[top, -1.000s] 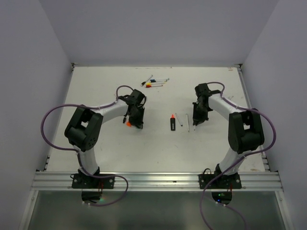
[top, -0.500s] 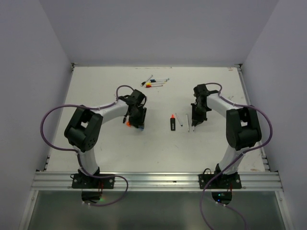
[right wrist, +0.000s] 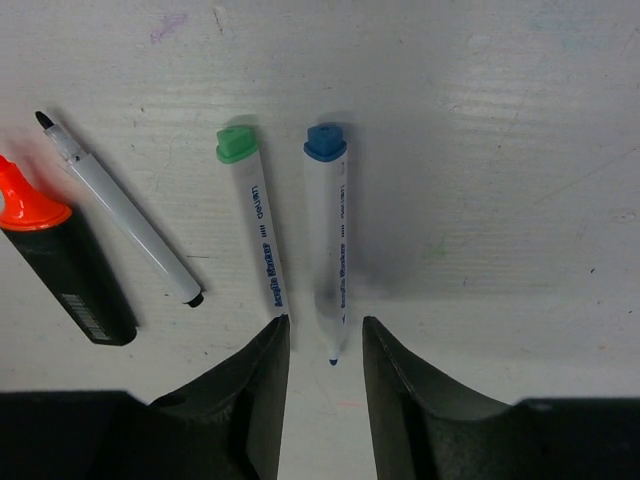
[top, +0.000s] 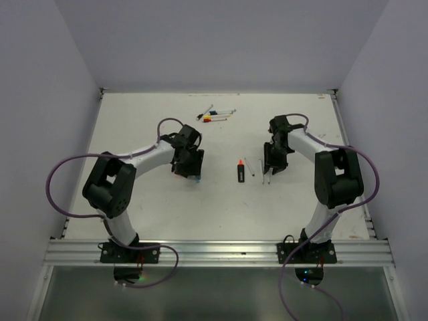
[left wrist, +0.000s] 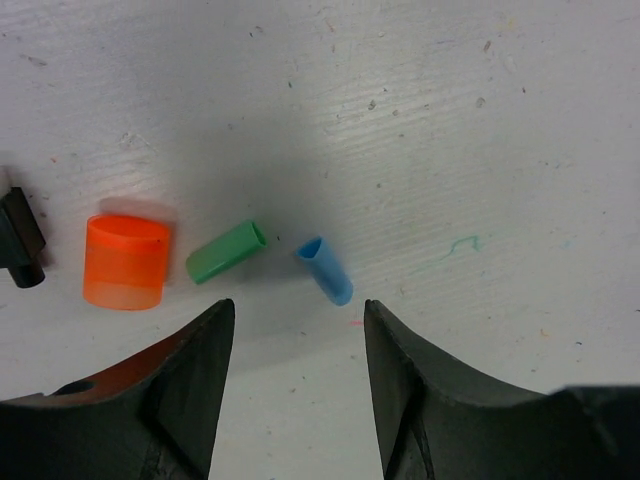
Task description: Open the pen caps
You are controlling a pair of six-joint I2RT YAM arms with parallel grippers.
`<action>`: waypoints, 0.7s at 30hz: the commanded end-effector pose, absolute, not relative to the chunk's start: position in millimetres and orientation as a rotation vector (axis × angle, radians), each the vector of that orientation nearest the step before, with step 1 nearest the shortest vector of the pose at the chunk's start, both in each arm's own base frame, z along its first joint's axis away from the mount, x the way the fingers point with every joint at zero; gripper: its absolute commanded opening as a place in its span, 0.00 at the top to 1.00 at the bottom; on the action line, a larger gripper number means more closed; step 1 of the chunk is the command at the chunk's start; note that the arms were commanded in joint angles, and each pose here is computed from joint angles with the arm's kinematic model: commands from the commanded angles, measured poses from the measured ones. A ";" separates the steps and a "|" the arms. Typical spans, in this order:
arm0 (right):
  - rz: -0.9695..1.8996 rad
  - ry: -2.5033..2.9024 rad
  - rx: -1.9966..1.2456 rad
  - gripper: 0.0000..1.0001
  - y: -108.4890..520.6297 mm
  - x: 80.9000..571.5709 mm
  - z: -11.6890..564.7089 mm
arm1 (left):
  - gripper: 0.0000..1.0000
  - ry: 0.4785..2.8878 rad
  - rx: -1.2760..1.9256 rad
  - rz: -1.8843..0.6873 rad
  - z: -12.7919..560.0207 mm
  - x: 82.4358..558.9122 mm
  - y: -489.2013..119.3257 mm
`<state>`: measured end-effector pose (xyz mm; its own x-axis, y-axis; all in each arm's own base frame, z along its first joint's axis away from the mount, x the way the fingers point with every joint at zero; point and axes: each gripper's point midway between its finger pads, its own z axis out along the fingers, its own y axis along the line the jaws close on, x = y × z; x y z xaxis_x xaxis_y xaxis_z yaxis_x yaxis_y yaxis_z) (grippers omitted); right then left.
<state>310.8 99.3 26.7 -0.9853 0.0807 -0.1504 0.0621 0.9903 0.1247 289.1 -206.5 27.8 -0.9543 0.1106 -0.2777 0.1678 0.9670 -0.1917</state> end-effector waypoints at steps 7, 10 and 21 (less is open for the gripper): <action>0.207 2.831 0.070 0.49 102.5 336.9 82.7 | 0.41 2.697 0.120 -0.367 97.4 297.3 -206.6; 0.248 2.804 0.084 0.46 108.3 341.2 98.0 | 0.39 2.632 0.137 -0.355 121.4 307.1 -205.5; 0.521 2.841 -0.022 0.45 196.1 274.4 139.5 | 0.39 2.370 0.184 -0.288 187.5 436.1 -191.3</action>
<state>304.8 164.7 114.8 -0.9560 0.0580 -0.2876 -0.0219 0.9634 0.2670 398.2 -205.8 178.5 -0.7710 0.0293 -0.6361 0.1962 0.9613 -0.1936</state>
